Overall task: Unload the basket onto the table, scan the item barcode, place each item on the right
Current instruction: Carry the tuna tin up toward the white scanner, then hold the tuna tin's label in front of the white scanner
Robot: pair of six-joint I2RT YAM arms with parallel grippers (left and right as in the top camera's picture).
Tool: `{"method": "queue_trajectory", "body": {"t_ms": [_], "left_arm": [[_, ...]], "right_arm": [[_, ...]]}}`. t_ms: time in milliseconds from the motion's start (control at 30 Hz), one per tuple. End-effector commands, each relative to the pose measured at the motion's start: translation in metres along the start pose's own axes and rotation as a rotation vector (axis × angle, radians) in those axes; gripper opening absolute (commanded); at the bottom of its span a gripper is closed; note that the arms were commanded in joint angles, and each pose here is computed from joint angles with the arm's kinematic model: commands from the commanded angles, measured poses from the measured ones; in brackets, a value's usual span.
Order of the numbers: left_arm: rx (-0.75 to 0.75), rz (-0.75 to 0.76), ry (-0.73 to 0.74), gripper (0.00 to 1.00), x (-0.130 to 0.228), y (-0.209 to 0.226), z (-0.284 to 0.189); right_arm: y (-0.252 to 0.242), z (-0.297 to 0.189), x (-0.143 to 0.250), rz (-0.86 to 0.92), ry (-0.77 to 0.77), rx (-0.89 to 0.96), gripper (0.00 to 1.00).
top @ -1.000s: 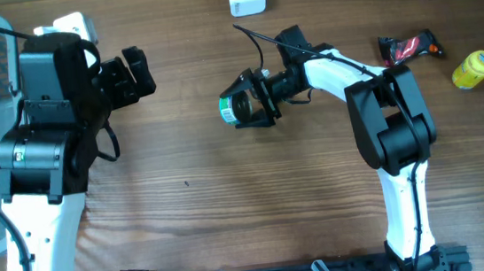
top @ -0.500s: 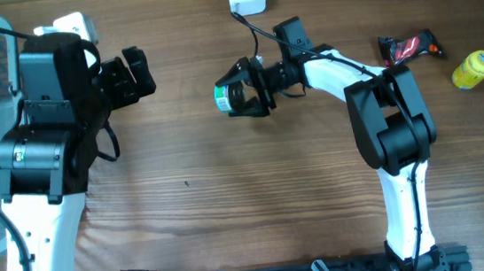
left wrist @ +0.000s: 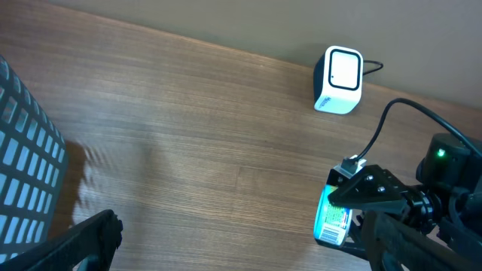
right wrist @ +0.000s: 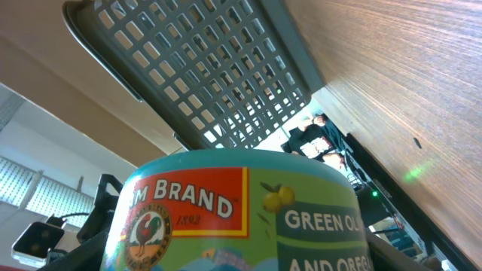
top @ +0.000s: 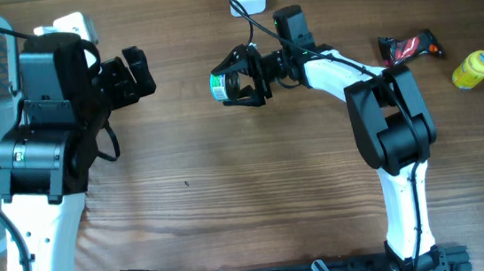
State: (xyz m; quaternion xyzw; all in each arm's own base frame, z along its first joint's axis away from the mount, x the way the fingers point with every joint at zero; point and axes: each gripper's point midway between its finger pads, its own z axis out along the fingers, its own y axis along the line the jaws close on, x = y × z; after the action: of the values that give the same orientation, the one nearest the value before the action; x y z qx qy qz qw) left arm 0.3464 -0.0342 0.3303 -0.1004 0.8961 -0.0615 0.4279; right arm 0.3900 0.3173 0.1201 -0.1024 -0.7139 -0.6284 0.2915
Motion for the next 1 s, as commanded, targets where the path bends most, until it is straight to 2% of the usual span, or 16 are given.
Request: {"method": "queue_trajectory", "body": {"t_ms": [0, 167, 267, 467, 600, 733, 867, 967], "left_arm": [[-0.013, 0.010, -0.012, 1.00, -0.003, 0.004, -0.002], [-0.013, 0.010, -0.012, 1.00, -0.003, 0.004, -0.002], [-0.013, 0.011, -0.012, 1.00, -0.003, 0.004, -0.002], [-0.013, 0.010, -0.012, 1.00, -0.003, 0.004, -0.002], [-0.013, 0.010, -0.011, 1.00, -0.002, 0.004, -0.002], [-0.018, 0.012, 0.002, 1.00, 0.001, 0.005, -0.002], [-0.019, 0.012, 0.006, 1.00, 0.002, 0.005, -0.002], [-0.019, 0.012, 0.006, 1.00, 0.002, 0.006, -0.002]], "right_arm": [[-0.001, -0.001, 0.005, 0.023, 0.051, -0.010, 0.55], [0.000, 0.000, 0.001, -0.005, 0.028, -0.006, 0.56], [0.008, -0.001, -0.017, -0.184, -0.071, 0.001, 0.64], [0.027, -0.006, -0.039, -0.576, -0.208, 0.015, 0.68], [0.029, -0.011, -0.052, -0.746, -0.288, 0.051, 0.71], [0.030, -0.019, -0.076, -0.837, -0.427, 0.118, 0.71], [0.017, -0.043, -0.114, -0.843, -0.655, 0.272, 0.73], [0.016, -0.049, -0.122, -0.907, -0.698, 0.329, 0.72]]}}
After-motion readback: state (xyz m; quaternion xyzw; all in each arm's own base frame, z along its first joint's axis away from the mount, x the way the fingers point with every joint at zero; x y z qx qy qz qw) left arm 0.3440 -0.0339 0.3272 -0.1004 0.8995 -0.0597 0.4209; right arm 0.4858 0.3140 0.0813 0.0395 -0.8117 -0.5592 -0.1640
